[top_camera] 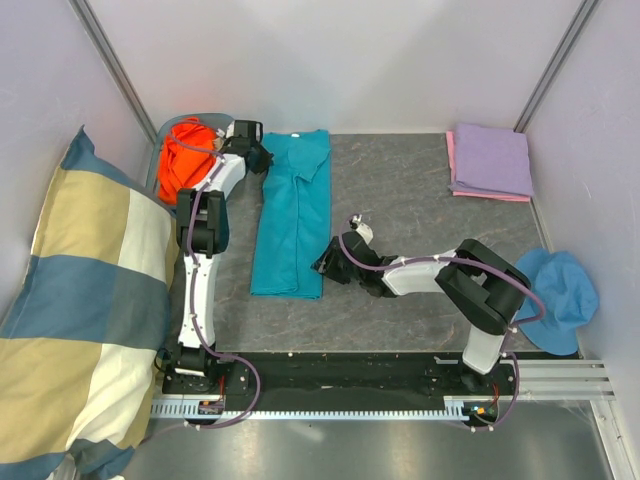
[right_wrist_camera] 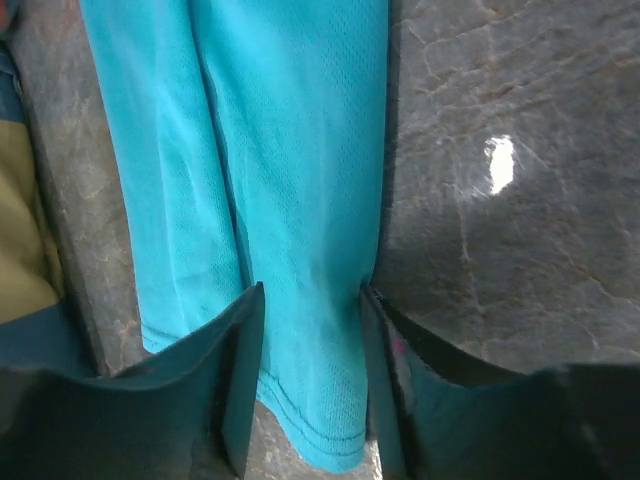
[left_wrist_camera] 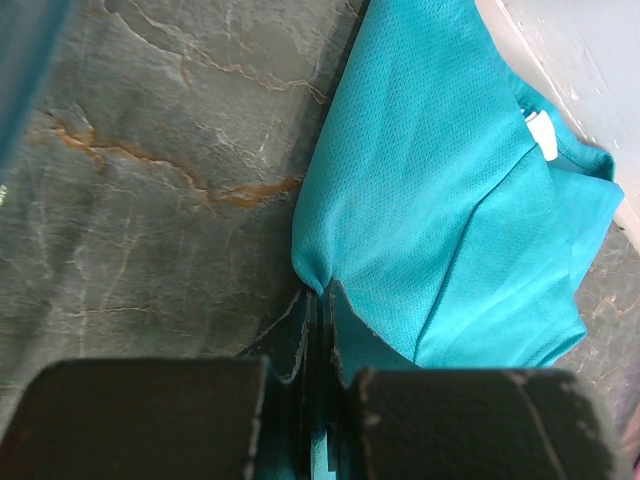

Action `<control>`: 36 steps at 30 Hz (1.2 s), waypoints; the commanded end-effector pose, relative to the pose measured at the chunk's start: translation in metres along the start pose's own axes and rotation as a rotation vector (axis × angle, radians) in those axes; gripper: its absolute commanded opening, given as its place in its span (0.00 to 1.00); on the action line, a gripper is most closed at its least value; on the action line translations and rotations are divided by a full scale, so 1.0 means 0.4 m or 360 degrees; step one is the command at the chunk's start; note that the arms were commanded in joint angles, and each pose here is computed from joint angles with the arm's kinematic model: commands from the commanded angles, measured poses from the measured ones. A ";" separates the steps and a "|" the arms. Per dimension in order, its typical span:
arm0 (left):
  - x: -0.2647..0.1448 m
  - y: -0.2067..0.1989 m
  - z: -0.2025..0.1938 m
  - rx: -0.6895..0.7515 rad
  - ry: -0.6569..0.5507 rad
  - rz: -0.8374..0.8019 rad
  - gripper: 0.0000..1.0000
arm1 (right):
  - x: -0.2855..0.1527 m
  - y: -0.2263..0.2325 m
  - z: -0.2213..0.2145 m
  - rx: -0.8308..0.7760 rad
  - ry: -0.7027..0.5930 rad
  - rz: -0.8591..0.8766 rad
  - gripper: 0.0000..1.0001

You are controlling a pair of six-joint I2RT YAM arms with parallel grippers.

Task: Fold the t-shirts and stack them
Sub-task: Rotate the tshirt 90 degrees

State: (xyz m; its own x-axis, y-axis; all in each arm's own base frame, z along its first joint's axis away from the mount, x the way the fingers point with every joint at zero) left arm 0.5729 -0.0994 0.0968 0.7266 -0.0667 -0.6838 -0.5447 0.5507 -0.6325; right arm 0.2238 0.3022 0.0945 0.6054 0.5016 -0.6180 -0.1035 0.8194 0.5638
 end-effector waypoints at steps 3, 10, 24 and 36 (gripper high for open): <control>-0.016 0.052 0.019 0.0100 0.0002 0.0145 0.02 | 0.023 -0.004 -0.013 0.0021 0.0015 0.0000 0.11; -0.010 0.072 -0.017 0.0119 0.0133 0.0125 0.02 | -0.001 -0.015 -0.001 -0.0026 -0.0028 -0.0066 0.00; -0.069 0.041 -0.198 0.0258 0.0292 0.0098 0.02 | -0.174 -0.084 0.047 -0.0087 -0.0095 -0.0249 0.00; -0.123 0.043 -0.346 0.0344 0.0393 0.0110 0.02 | -0.317 -0.179 -0.013 0.0008 -0.0064 -0.0355 0.00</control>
State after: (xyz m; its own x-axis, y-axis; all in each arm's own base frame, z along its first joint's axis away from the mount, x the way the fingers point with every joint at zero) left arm 0.5006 -0.2047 0.0946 0.6687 -0.2479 -0.7009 -0.3972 0.6778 -0.6187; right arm 0.1619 0.1967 0.1293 0.6379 0.3390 -0.6915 -0.0101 0.9015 0.4327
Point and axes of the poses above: each gripper's point midway between its finger pads, its own x axis out along the fingers, its own y axis along the line the jaws close on, z = x × y, the point moved 10 cm from there along -x, back along the fingers, and after that the axes turned 13 degrees about -x, right-handed, at the moved point
